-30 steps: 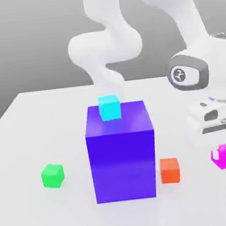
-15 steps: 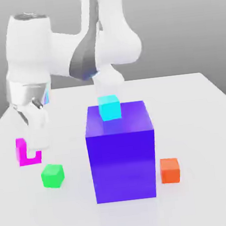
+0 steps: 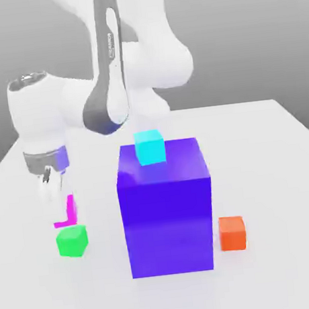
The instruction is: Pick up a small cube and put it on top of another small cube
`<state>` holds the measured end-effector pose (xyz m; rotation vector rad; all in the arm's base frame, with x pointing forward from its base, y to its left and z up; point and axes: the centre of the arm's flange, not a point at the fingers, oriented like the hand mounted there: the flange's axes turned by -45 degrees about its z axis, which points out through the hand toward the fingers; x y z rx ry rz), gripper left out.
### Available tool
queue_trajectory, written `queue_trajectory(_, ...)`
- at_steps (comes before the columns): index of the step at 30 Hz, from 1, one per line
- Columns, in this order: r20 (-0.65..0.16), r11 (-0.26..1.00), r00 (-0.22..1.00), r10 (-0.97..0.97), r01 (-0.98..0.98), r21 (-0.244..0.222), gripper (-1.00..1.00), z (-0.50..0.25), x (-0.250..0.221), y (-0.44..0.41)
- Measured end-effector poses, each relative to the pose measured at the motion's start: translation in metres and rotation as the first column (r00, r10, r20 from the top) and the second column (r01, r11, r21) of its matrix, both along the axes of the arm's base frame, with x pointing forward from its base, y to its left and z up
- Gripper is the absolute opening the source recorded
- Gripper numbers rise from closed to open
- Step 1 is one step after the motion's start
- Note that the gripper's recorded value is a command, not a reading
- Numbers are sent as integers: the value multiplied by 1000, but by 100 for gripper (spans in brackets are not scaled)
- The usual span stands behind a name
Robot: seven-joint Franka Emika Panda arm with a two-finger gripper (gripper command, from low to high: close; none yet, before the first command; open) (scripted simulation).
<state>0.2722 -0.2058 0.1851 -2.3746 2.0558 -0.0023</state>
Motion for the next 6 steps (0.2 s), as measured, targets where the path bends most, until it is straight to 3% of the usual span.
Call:
queue_trajectory(1,0,1000,1000,0,0,0,100,-5,-1,0)
queue_trajectory(6,0,1000,1000,-1,1,0,100,-5,-1,0)
